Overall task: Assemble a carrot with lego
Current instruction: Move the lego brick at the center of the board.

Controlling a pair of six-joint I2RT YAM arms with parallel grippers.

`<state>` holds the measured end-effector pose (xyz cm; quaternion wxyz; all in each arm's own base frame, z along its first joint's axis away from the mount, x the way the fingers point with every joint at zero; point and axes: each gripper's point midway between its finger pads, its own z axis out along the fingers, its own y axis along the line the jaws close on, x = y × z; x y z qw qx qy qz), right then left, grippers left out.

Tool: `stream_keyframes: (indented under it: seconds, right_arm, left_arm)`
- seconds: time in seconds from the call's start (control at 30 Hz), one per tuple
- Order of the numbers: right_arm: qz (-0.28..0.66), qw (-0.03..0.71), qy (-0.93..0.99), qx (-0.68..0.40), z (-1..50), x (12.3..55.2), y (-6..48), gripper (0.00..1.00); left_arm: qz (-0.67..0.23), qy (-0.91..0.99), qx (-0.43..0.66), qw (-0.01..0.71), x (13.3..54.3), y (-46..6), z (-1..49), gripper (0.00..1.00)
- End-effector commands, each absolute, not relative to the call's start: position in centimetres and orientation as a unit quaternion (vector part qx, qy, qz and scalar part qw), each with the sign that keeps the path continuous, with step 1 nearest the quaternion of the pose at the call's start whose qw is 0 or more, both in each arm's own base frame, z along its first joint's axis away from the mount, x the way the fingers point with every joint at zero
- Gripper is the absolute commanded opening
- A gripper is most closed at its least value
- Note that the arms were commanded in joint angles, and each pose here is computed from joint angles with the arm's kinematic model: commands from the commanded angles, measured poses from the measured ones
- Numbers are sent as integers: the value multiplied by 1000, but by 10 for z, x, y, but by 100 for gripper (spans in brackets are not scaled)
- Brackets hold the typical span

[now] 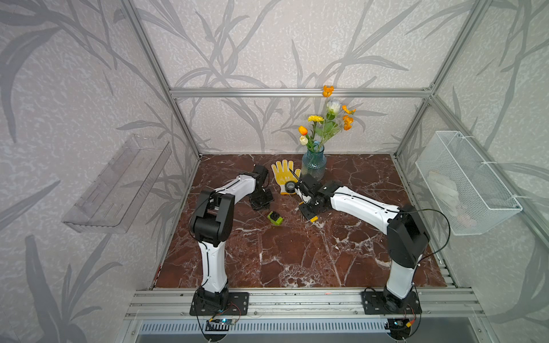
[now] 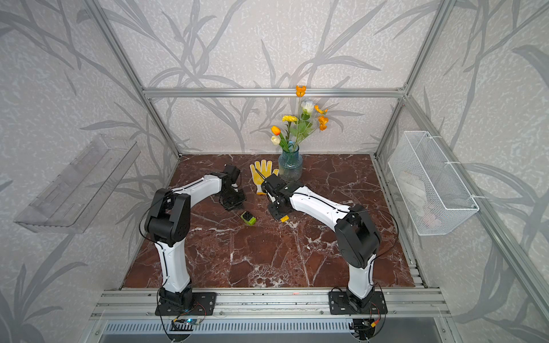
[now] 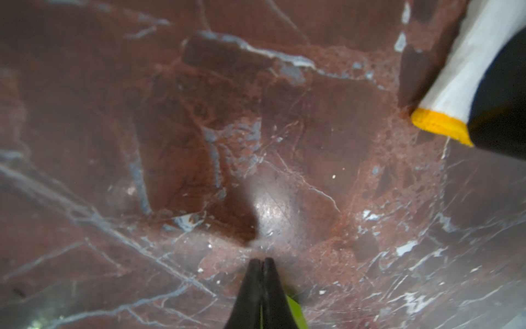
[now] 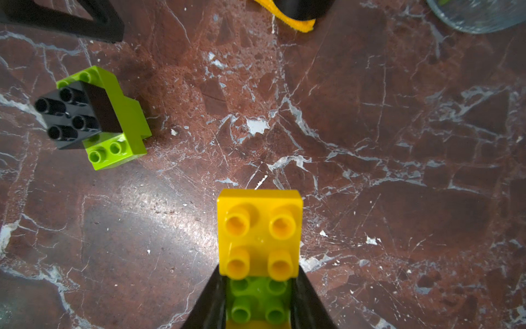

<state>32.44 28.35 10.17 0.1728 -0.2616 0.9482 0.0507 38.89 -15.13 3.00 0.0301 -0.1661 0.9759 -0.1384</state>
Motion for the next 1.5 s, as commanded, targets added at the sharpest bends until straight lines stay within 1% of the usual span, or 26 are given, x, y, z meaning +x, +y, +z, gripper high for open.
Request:
stream_keyframes:
  seconds: [0.0,0.2,0.63,1.03,1.23,1.47]
  right_arm:
    - [68,193,945,-254,117,328,283,31]
    - [71,189,946,-255,113,326,284,31]
    - [77,183,946,-256,108,323,284,31]
    - [85,171,947,-259,102,317,285,31]
    - [95,167,946,-261,100,313,288,31]
    - [102,166,939,-285,100,304,295,31]
  left_arm:
    - [-129,978,-163,25,384,-156,29,5]
    - [-134,979,-156,11,374,-173,21,5]
    - [-134,979,-151,-14,349,-193,11,4]
    - [-121,975,-180,-39,314,-194,5,5]
    - [-97,974,-198,-44,297,-181,4,5]
    - [-95,972,-210,-51,280,-177,5,5]
